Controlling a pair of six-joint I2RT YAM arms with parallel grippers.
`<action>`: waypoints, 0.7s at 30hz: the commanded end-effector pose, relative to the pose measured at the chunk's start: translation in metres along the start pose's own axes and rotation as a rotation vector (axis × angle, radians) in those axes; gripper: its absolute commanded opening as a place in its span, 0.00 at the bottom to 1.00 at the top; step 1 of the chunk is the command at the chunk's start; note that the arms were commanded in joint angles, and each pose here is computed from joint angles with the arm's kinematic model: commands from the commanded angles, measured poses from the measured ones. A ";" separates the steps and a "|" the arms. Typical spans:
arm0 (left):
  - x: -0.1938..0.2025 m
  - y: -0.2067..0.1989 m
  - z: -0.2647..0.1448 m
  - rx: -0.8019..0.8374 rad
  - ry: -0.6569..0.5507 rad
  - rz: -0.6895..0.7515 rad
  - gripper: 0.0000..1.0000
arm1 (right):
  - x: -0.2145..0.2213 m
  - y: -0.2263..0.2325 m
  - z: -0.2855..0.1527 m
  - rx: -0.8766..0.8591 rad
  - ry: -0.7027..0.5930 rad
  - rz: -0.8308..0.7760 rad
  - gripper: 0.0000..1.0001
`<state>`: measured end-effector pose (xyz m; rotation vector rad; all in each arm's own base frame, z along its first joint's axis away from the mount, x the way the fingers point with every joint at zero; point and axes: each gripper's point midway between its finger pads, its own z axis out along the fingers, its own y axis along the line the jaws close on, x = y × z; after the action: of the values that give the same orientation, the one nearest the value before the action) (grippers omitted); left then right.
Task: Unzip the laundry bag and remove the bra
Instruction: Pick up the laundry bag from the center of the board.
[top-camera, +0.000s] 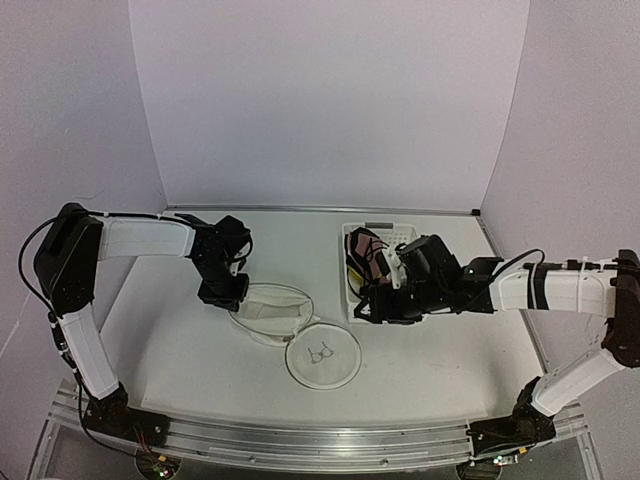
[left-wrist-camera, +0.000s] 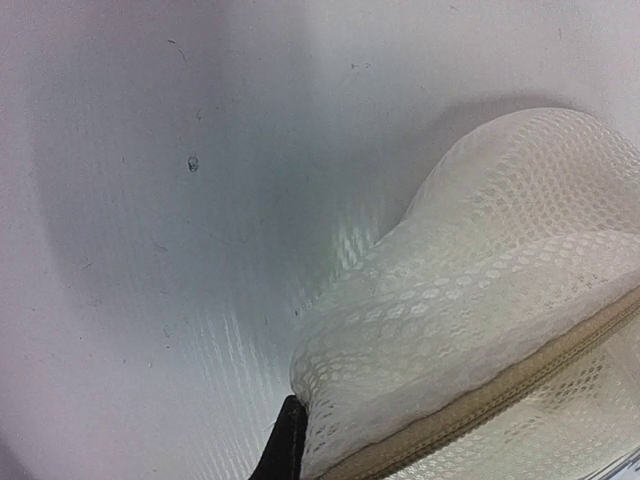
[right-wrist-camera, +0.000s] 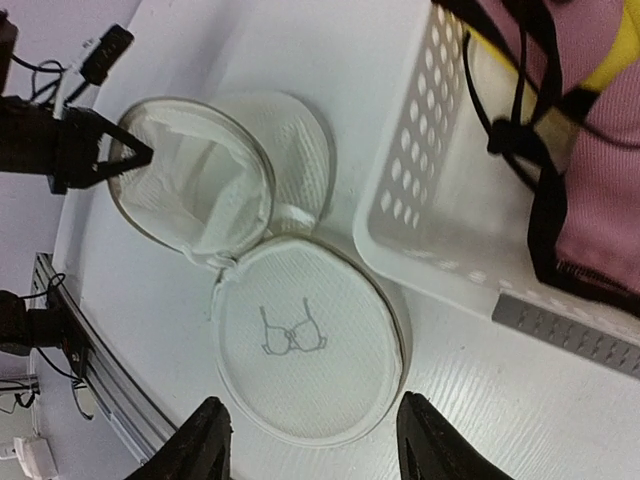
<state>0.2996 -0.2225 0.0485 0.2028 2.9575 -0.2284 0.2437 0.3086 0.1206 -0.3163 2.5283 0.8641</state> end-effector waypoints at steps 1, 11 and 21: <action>0.001 -0.003 0.005 0.010 -0.013 -0.006 0.00 | 0.018 -0.004 0.005 -0.029 -0.025 0.049 0.59; 0.021 -0.006 0.028 0.094 -0.065 0.026 0.00 | 0.046 -0.029 0.025 -0.038 -0.063 -0.034 0.67; 0.030 -0.006 0.042 0.139 -0.096 0.066 0.00 | 0.045 -0.031 0.054 -0.081 -0.107 -0.062 0.76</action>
<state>0.2816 -0.2304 0.0106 0.2460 2.8515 -0.3991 0.2184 0.2964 0.0302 -0.3478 2.5046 0.8701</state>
